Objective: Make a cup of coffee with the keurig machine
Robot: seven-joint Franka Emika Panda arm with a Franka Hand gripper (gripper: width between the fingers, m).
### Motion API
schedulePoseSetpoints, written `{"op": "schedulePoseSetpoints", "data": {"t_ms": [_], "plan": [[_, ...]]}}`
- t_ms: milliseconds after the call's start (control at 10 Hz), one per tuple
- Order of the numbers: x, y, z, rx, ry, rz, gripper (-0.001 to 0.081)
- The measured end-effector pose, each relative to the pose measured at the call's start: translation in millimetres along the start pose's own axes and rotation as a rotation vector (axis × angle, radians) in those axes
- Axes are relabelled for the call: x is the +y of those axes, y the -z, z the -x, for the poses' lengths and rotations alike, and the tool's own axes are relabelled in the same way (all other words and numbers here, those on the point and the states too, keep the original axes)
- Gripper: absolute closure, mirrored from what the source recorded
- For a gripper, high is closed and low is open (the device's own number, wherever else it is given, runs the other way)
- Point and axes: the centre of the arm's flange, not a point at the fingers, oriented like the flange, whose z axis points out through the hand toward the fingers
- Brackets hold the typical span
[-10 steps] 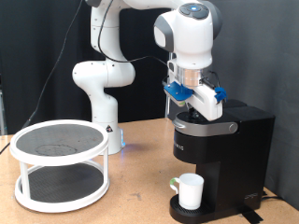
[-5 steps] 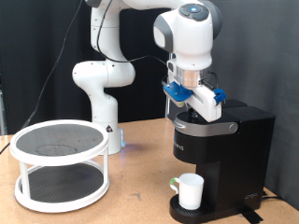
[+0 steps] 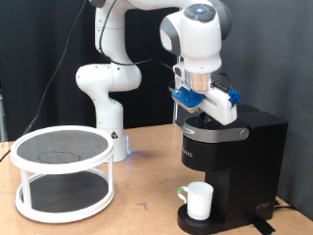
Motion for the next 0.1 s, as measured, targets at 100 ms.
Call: {"op": "schedulePoseSetpoints", "data": {"t_ms": [100], "plan": [[4.2,4.4,-1.5,-0.007,0.016,-0.008,0.0806]]}}
